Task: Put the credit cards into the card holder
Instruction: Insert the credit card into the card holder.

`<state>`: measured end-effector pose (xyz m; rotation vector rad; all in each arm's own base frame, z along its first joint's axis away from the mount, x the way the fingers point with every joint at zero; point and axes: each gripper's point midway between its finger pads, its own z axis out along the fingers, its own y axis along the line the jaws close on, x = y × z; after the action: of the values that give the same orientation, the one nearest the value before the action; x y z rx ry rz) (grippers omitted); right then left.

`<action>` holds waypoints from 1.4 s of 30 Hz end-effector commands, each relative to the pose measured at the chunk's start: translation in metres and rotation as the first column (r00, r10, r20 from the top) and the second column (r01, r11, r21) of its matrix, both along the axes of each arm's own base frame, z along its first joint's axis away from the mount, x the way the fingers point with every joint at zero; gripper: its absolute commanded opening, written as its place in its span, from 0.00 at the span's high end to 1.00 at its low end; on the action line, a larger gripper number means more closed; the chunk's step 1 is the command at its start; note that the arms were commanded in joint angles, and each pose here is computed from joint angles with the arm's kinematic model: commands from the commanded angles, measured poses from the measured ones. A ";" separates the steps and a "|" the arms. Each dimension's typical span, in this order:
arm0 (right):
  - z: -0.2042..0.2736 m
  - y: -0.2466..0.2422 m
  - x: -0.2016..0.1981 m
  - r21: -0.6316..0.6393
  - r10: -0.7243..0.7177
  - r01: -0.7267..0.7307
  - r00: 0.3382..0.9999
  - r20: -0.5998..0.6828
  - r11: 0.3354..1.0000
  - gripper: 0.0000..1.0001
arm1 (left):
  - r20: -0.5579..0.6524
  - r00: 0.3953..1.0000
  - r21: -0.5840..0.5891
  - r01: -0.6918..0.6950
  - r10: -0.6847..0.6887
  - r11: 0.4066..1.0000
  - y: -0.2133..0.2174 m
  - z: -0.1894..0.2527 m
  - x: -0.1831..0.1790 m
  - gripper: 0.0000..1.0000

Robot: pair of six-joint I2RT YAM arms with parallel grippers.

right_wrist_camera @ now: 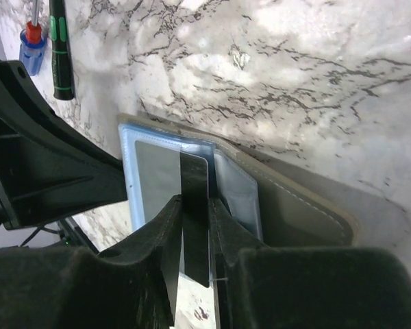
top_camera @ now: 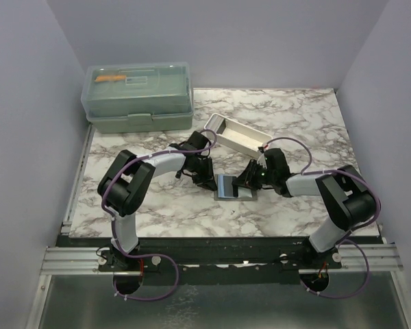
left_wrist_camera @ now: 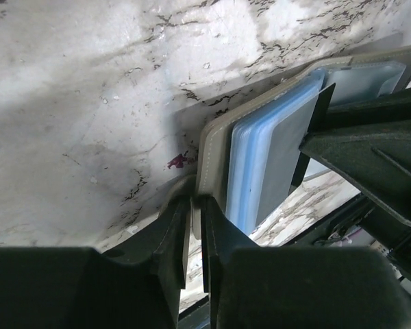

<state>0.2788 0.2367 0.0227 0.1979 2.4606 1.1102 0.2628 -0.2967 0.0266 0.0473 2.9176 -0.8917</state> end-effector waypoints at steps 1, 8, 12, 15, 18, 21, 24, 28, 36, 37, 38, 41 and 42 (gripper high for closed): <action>-0.024 0.014 -0.022 -0.051 0.052 -0.056 0.995 -0.084 0.997 0.81 | -0.040 0.999 0.013 0.010 -0.009 1.000 -0.010 -0.018 -0.008 0.82; -0.021 -0.001 -0.025 -0.126 0.000 -0.009 0.997 -0.071 0.992 0.79 | -0.005 1.000 0.031 0.008 -0.008 0.999 -0.006 -0.015 -0.007 0.83; -0.009 0.009 -0.027 -0.054 0.030 -0.033 0.998 -0.054 0.998 0.76 | -0.019 1.000 0.038 0.009 -0.008 0.999 -0.005 -0.020 -0.009 0.85; -0.003 0.027 -0.029 0.043 0.062 -0.060 0.996 -0.064 0.997 0.73 | -0.030 0.999 0.025 0.014 -0.013 1.000 -0.010 -0.019 -0.010 0.86; -0.001 0.043 -0.033 0.077 0.085 -0.080 0.994 -0.073 0.994 0.69 | -0.017 1.000 0.019 0.025 -0.025 1.000 -0.017 -0.015 -0.011 0.87; 0.004 0.046 -0.033 0.072 0.082 -0.077 0.994 -0.072 0.994 0.64 | 0.002 1.000 0.023 0.030 -0.030 0.999 -0.021 -0.012 -0.009 0.87; -0.001 0.036 -0.033 -0.004 0.047 -0.048 0.995 -0.086 0.999 0.59 | 0.016 0.999 0.051 0.030 -0.031 0.998 -0.016 -0.012 -0.006 0.86; -0.003 0.018 -0.039 -0.057 0.000 -0.005 0.997 -0.075 0.998 0.48 | 0.038 0.999 0.098 0.017 -0.021 0.995 0.005 -0.008 -0.001 0.80; -0.011 0.012 -0.046 -0.072 -0.003 -0.004 0.996 -0.088 0.997 0.44 | 0.043 0.999 0.129 0.011 -0.017 0.992 0.033 0.007 -0.008 0.60; -0.010 0.013 -0.045 -0.068 0.000 -0.006 0.996 -0.085 0.998 0.44 | 0.044 0.999 0.121 0.012 -0.017 0.993 0.032 0.010 -0.008 0.60; -0.010 0.014 -0.045 -0.068 0.002 -0.008 0.996 -0.085 0.998 0.44 | 0.042 0.999 0.107 0.012 -0.017 0.994 0.030 0.013 -0.008 0.60; -0.009 0.012 -0.044 -0.083 -0.003 -0.004 0.997 -0.078 0.997 0.44 | 0.032 0.999 0.077 0.020 -0.023 0.997 0.024 0.018 -0.009 0.75; -0.009 0.010 -0.043 -0.091 -0.008 0.001 0.997 -0.076 0.996 0.45 | 0.030 0.999 0.073 0.025 -0.027 0.997 0.022 0.018 -0.009 0.79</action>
<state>0.2542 0.2582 0.0347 0.2071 2.4649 1.0831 0.2567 -0.2734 0.0345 0.0771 2.9341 -0.7616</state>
